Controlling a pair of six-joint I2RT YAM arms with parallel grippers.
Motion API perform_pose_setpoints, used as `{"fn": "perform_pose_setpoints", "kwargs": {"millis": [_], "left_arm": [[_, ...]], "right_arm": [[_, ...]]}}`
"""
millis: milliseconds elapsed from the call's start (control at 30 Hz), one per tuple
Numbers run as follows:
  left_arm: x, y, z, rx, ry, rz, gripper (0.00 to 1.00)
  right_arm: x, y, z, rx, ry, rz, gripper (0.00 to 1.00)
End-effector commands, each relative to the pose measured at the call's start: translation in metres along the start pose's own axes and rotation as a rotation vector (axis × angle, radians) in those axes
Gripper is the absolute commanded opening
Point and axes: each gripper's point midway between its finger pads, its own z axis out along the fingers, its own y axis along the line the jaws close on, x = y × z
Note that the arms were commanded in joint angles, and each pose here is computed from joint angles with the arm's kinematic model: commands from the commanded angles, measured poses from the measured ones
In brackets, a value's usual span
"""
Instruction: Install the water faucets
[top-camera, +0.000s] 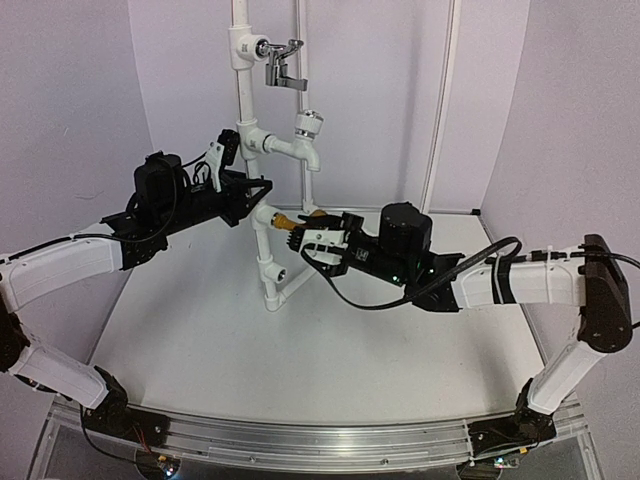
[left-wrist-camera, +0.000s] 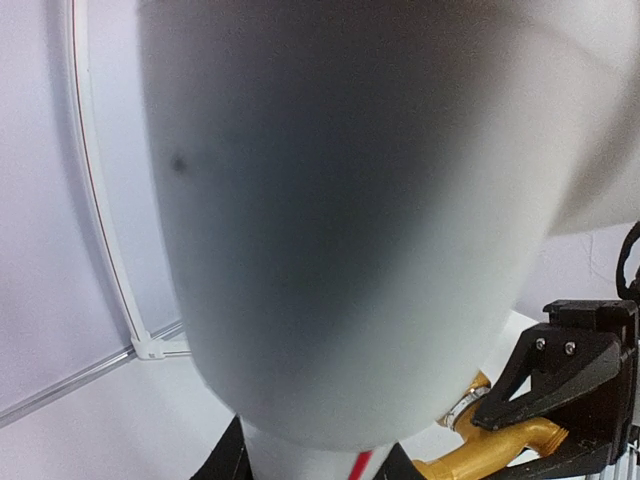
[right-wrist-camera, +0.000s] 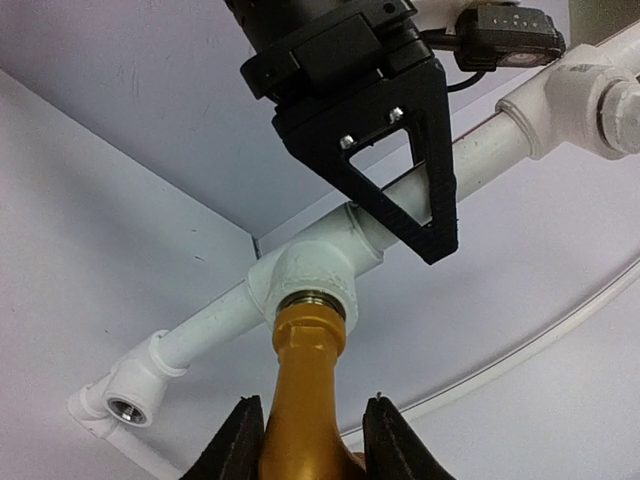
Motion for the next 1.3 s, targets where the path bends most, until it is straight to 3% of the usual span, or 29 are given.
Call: {"fn": "perform_pose_setpoints", "kwargs": {"millis": [0,133,367,700,800,900,1033,1167,1267], "left_arm": [[0.078,-0.024,-0.003,0.093,0.278,-0.235,0.0],[0.08,-0.024,-0.002,0.094,0.283,-0.238,0.0],[0.08,-0.024,-0.001,0.094,0.283,-0.24,0.0],[0.08,-0.025,-0.002,0.099,0.285,-0.244,0.0],[0.08,-0.026,-0.002,0.104,0.285,-0.247,0.0],[0.08,-0.026,-0.002,0.102,0.284,-0.246,0.0],[0.078,-0.024,-0.003,0.095,0.281,-0.242,0.0],[0.079,-0.024,-0.003,0.093,0.28,-0.24,0.0],[0.079,-0.024,-0.003,0.092,0.281,-0.238,0.0]], "right_arm": [[0.008,-0.017,0.007,0.088,0.04,0.276,0.28],[0.021,-0.025,0.008,0.165,0.084,0.505,0.16],[0.042,-0.033,0.004,0.29,0.096,1.055,0.02],[0.112,-0.01,-0.012,0.374,0.046,2.319,0.0],[0.117,-0.01,-0.009,0.282,-0.014,2.562,0.0],[0.098,-0.034,-0.004,0.183,-0.134,2.514,0.04],[0.077,-0.063,-0.004,0.17,-0.164,2.244,0.39],[0.077,-0.069,-0.016,0.224,-0.023,1.866,0.74],[0.075,-0.079,-0.036,0.261,0.042,1.581,0.85]]}}
